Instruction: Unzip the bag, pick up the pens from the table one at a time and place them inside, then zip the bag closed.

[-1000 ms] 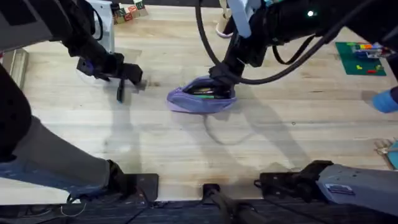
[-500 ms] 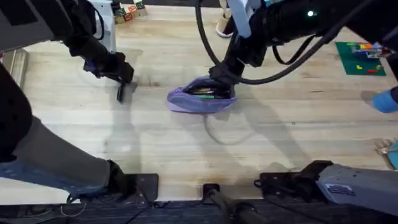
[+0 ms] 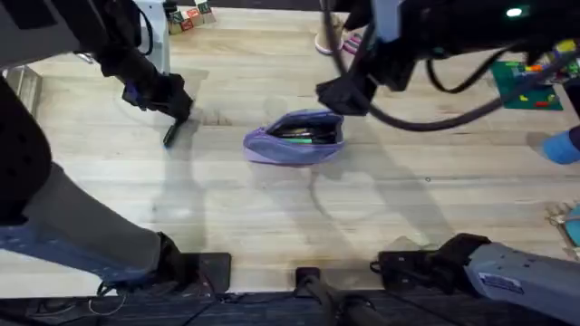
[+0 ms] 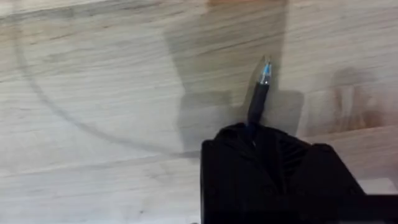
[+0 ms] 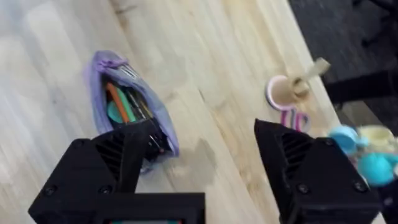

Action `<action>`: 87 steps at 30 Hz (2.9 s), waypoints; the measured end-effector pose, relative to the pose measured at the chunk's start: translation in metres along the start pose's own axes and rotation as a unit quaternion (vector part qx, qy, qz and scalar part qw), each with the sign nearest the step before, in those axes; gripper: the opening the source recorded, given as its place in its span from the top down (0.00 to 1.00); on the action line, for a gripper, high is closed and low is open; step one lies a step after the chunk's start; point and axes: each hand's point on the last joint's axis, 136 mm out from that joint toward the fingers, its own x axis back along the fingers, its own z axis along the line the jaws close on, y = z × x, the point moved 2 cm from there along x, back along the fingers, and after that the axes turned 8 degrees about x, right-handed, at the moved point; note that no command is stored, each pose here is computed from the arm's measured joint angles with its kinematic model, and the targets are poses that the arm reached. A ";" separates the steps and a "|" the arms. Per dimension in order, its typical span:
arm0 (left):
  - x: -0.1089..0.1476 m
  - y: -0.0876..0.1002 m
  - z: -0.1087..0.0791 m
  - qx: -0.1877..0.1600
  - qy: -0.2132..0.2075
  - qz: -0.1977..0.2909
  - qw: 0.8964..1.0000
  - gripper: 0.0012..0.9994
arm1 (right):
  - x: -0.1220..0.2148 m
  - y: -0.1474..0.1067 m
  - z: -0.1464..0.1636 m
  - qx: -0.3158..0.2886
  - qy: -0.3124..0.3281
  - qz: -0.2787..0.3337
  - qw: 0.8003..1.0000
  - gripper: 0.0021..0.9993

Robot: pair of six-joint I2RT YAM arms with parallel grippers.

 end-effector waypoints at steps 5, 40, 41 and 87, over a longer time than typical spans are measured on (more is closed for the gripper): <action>0.007 0.001 0.003 -0.002 0.016 0.014 1.000 0.96 | 0.020 -0.015 -0.015 -0.038 -0.034 0.009 0.999 0.00; 0.155 -0.026 -0.305 -0.437 -0.301 -0.176 0.829 0.96 | 0.069 -0.109 -0.071 -0.236 -0.138 0.091 0.958 0.00; 0.155 -0.030 -0.307 -0.446 -0.308 -0.173 0.822 0.96 | 0.069 -0.109 -0.071 -0.236 -0.138 0.091 0.958 0.00; 0.062 -0.069 -0.260 -0.457 -0.200 0.039 0.866 0.50 | 0.069 -0.110 -0.071 -0.236 -0.138 0.091 0.958 0.00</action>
